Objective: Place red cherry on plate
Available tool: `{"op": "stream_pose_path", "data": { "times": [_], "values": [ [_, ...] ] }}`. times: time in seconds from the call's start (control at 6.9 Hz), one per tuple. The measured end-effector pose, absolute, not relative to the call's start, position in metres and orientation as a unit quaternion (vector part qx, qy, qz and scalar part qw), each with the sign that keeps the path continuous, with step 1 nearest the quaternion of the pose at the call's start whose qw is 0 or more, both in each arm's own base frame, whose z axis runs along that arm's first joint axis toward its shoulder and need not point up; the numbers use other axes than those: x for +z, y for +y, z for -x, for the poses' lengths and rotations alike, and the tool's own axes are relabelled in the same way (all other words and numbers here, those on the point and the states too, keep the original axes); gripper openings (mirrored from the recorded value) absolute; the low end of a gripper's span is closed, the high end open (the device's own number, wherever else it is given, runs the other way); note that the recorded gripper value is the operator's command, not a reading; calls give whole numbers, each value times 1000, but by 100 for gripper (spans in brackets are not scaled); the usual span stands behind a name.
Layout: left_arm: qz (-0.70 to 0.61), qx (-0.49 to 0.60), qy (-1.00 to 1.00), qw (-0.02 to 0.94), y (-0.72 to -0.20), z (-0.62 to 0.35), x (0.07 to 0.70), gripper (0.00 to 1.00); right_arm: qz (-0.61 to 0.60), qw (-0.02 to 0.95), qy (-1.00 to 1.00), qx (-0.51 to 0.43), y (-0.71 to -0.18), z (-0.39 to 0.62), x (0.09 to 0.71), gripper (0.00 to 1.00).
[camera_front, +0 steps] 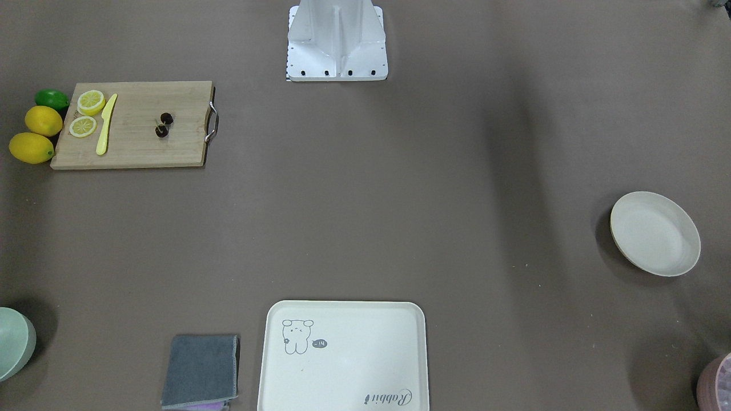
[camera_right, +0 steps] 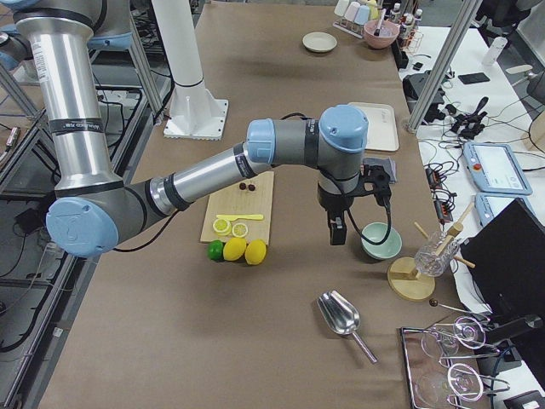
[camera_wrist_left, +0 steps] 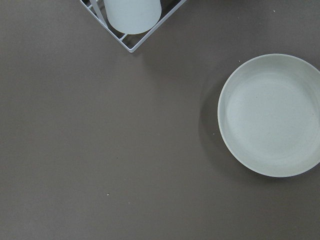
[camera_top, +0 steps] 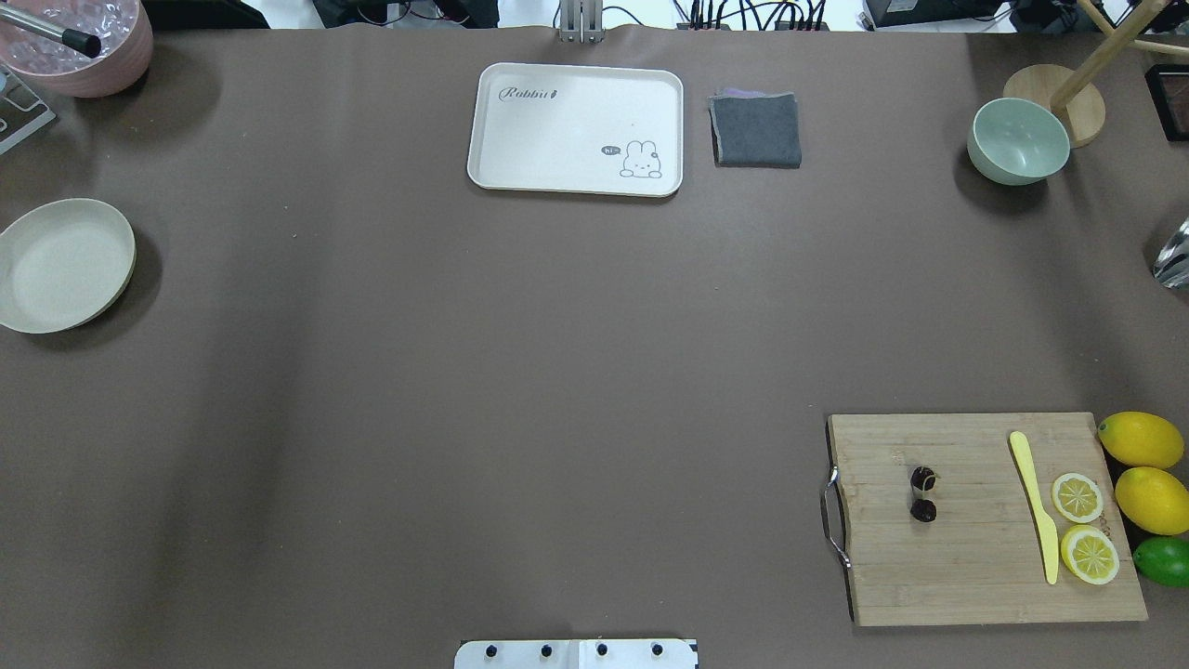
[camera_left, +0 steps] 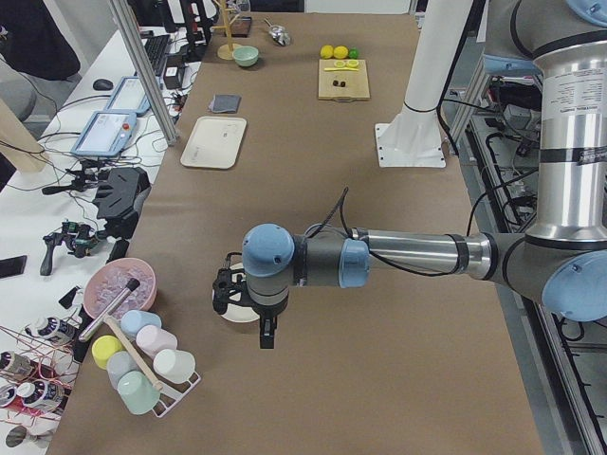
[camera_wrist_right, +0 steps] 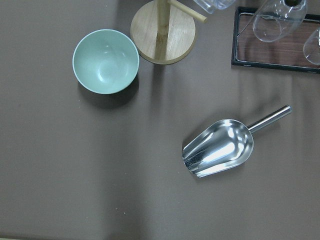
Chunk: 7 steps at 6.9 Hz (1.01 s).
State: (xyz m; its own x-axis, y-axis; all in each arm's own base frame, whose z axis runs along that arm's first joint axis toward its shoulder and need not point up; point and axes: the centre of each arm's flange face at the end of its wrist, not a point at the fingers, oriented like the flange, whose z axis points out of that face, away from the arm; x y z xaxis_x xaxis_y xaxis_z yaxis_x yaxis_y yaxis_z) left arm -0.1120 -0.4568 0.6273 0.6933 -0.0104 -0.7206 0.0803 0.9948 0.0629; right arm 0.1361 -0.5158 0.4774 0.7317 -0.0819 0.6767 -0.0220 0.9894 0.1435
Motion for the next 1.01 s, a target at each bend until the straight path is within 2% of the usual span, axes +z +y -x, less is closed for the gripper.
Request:
{"op": "stream_pose_path", "data": {
  "times": [1.01],
  "values": [
    [-43,-21,434,900,-474,125,646,99,-87,928,-363,5,-500,-154,463,100]
  ]
}}
